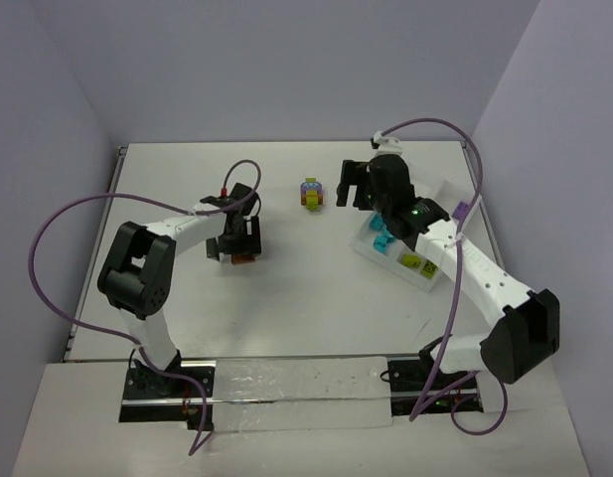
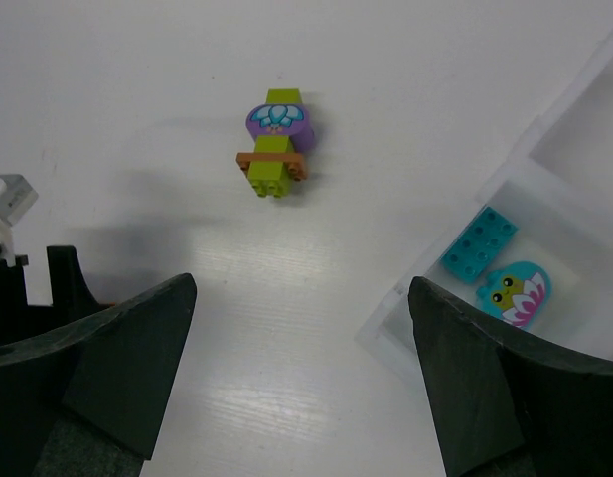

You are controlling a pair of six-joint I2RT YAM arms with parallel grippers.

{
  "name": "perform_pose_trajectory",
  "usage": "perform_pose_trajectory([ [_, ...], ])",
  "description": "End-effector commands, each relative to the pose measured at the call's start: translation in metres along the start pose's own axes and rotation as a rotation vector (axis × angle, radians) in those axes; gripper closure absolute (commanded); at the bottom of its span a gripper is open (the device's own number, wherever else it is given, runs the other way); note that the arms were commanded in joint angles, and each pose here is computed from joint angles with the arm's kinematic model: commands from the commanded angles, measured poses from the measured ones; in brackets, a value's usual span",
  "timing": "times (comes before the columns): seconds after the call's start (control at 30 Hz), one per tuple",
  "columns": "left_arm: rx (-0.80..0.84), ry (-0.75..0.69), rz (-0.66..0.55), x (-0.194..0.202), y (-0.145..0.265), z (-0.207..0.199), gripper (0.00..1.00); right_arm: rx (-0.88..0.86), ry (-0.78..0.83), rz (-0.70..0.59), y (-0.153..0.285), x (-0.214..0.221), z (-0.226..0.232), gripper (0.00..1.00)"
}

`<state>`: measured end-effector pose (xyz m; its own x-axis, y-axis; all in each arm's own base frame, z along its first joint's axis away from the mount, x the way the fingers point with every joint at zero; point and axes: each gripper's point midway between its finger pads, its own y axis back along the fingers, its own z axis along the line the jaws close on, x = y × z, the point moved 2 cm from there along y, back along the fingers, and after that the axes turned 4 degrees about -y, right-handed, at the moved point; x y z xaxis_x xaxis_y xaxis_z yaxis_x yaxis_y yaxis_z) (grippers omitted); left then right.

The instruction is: Sort the legos into containers by color

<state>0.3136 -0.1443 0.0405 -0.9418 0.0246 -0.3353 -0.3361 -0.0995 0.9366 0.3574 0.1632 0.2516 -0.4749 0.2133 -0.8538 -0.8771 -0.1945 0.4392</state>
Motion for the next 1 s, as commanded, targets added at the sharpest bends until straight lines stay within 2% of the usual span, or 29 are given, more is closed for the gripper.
perform_pose_trajectory([
  [0.0, 0.109, -0.030, 0.033, 0.019, -0.010, -0.021, 0.02, 0.028, 0.013, -0.031, 0.007, -0.008, -0.011, 0.05],
  [0.17, 0.149, -0.076, 0.036, 0.030, -0.002, -0.038, 0.05, 0.023, 0.014, -0.028, 0.006, -0.009, -0.012, 0.05],
  [0.33, 0.180, -0.061, 0.015, 0.024, 0.011, -0.048, 0.04, 0.004, 0.016, -0.019, 0.003, -0.010, -0.007, 0.05],
  [0.5, 0.149, -0.034, -0.054, 0.001, 0.039, -0.044, 0.01, -0.037, 0.008, 0.014, 0.002, -0.007, 0.001, 0.05],
  [0.67, 0.131, -0.053, -0.118, -0.024, 0.086, -0.035, 0.01, -0.090, 0.020, 0.071, 0.004, 0.016, 0.006, 0.04],
  [0.8, 0.098, -0.028, -0.153, -0.036, 0.116, -0.014, 0.01, -0.161, 0.106, 0.121, 0.006, 0.038, 0.016, 0.04],
  [0.9, 0.108, 0.020, -0.149, -0.040, 0.125, 0.000, 0.01, -0.253, 0.258, 0.138, 0.008, 0.051, 0.038, 0.04],
  [0.97, 0.107, 0.083, -0.151, -0.044, 0.128, 0.019, 0.01, -0.342, 0.376, 0.157, 0.007, 0.065, 0.058, 0.08],
])
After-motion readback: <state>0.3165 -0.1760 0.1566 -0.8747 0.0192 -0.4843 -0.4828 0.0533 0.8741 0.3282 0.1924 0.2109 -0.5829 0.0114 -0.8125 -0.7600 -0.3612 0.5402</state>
